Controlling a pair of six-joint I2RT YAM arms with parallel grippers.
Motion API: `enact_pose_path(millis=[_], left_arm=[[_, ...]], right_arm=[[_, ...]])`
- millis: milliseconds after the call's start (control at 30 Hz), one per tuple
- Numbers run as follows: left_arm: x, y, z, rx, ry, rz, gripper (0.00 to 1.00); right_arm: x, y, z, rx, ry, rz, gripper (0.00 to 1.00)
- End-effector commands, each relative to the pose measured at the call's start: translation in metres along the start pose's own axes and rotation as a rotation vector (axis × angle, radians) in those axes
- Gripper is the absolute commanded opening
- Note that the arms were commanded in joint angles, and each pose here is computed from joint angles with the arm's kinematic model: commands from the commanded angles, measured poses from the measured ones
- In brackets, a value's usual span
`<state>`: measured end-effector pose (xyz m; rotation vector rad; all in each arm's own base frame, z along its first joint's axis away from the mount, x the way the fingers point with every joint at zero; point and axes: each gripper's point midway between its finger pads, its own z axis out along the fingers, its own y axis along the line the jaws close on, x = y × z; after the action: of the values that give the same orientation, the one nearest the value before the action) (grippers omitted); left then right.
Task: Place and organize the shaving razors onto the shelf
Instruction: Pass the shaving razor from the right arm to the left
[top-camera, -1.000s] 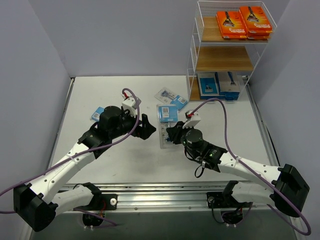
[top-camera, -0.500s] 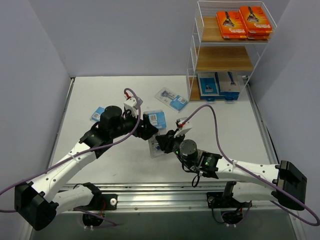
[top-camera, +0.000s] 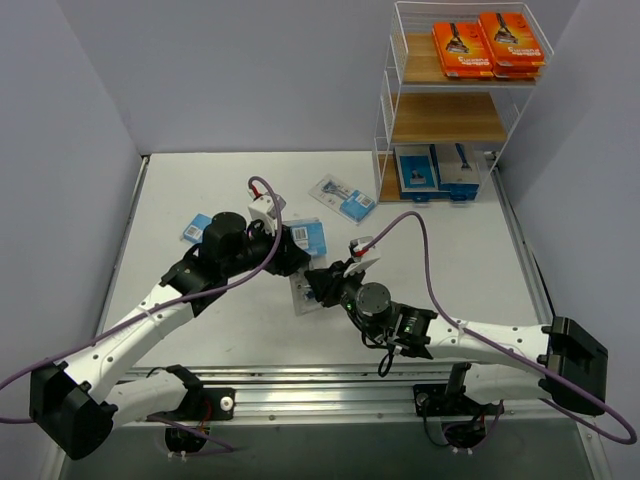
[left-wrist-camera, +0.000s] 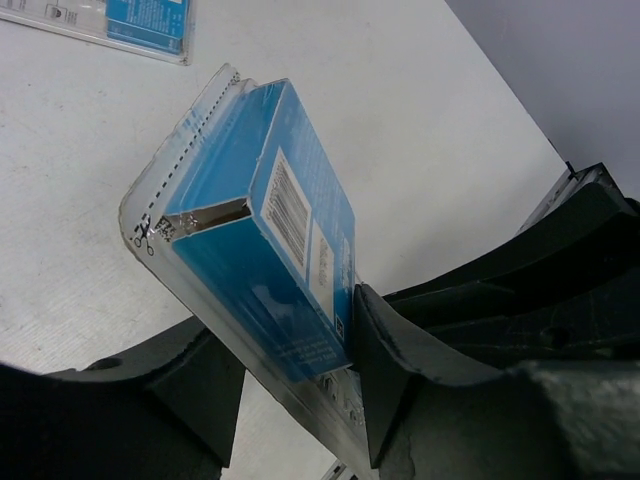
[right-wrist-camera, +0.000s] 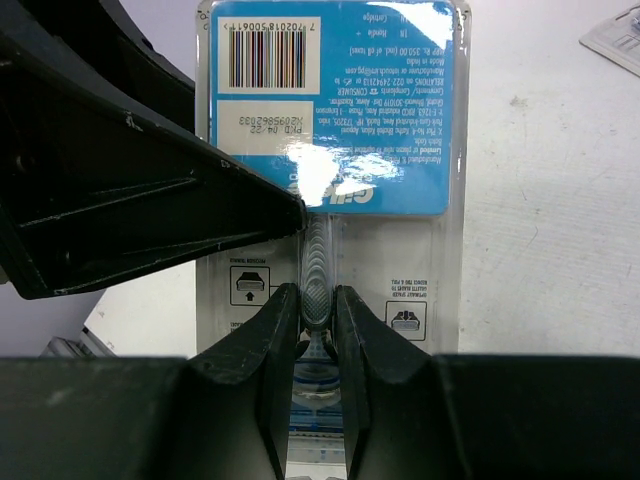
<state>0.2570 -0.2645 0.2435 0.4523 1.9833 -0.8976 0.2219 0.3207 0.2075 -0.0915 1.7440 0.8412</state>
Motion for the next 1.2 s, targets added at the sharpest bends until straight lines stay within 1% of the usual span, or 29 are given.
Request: enact_pose_path(millis=[0, 33, 100, 167, 200, 233, 300, 333, 367, 433, 467, 500, 533, 567, 600, 700, 800, 900, 933, 1000, 1033, 1067, 1100, 1167], left_arm=[[-0.025, -0.002, -0.008, -0.013, -0.082, 0.011, 0.52], [-0.025, -0.003, -0.008, -0.007, -0.08, 0.009, 0.49], [-0.026, -0.004, -0.01, -0.004, -0.085, 0.004, 0.35], [-0.028, -0.003, -0.011, -0.01, -0.093, -0.003, 0.25], [-0.028, -0.003, -0.011, -0.01, -0.095, -0.01, 0.17], [-0.03, -0.002, -0.012, -0.015, -0.1, -0.013, 0.14], [-0.031, -0.001, -0.013, -0.021, -0.104, -0.02, 0.08], [-0.032, 0.001, -0.013, -0.033, -0.11, -0.021, 0.05], [-0.031, 0.003, -0.014, -0.041, -0.111, -0.02, 0.04], [-0.032, 0.006, -0.015, -0.061, -0.118, -0.02, 0.04], [-0.035, 0.01, -0.016, -0.087, -0.128, -0.02, 0.04], [-0.035, 0.013, -0.018, -0.107, -0.129, -0.016, 0.04], [-0.034, 0.018, -0.019, -0.133, -0.124, -0.017, 0.03], [-0.039, 0.027, -0.022, -0.183, -0.143, -0.016, 0.03], [-0.041, 0.031, -0.024, -0.21, -0.153, -0.011, 0.03], [-0.047, 0.048, -0.033, -0.295, -0.188, -0.019, 0.03], [-0.051, 0.059, -0.04, -0.344, -0.214, -0.047, 0.03], [-0.055, 0.061, -0.044, -0.347, -0.24, -0.064, 0.02], [-0.058, 0.059, -0.044, -0.33, -0.257, -0.07, 0.02], [-0.064, 0.055, -0.049, -0.307, -0.288, -0.085, 0.02], [-0.066, 0.054, -0.049, -0.295, -0.303, -0.088, 0.02], [-0.067, 0.053, -0.051, -0.292, -0.314, -0.091, 0.02], [-0.072, 0.05, -0.054, -0.279, -0.342, -0.098, 0.02], [-0.069, 0.049, -0.055, -0.26, -0.352, -0.108, 0.02]], right_arm=[[-0.022, 0.006, 0.003, 0.001, -0.096, 0.044, 0.0], [-0.02, 0.004, 0.004, 0.005, -0.092, 0.042, 0.0], [-0.019, 0.005, 0.005, 0.006, -0.09, 0.045, 0.0], [-0.016, 0.003, 0.007, 0.015, -0.083, 0.041, 0.0], [-0.015, 0.003, 0.008, 0.015, -0.082, 0.041, 0.0], [-0.012, 0.002, 0.009, 0.019, -0.078, 0.043, 0.0], [-0.011, 0.002, 0.01, 0.021, -0.078, 0.047, 0.05], [-0.01, 0.003, 0.01, 0.019, -0.075, 0.052, 0.05], [-0.01, 0.003, 0.01, 0.019, -0.075, 0.053, 0.05], [-0.011, 0.003, 0.01, 0.02, -0.077, 0.054, 0.11], [-0.012, 0.003, 0.01, 0.022, -0.079, 0.062, 0.15], [-0.013, 0.002, 0.009, 0.024, -0.083, 0.065, 0.23], [-0.015, 0.002, 0.006, 0.02, -0.089, 0.072, 0.27], [-0.016, 0.001, 0.005, 0.023, -0.094, 0.077, 0.32], [-0.021, 0.002, 0.003, 0.021, -0.105, 0.085, 0.39], [-0.026, -0.001, 0.0, 0.03, -0.116, 0.101, 0.46], [-0.024, -0.005, -0.003, 0.041, -0.119, 0.124, 0.5], [-0.024, -0.011, -0.004, 0.059, -0.128, 0.173, 0.54], [-0.025, -0.014, -0.004, 0.074, -0.14, 0.24, 0.55], [-0.019, -0.026, -0.006, 0.101, -0.145, 0.316, 0.56], [-0.019, -0.03, -0.007, 0.121, -0.157, 0.425, 0.56], [-0.019, -0.033, -0.009, 0.128, -0.166, 0.465, 0.56], [-0.018, -0.034, -0.013, 0.109, -0.184, 0.508, 0.56], [-0.03, -0.027, -0.017, 0.045, -0.231, 0.599, 0.56]])
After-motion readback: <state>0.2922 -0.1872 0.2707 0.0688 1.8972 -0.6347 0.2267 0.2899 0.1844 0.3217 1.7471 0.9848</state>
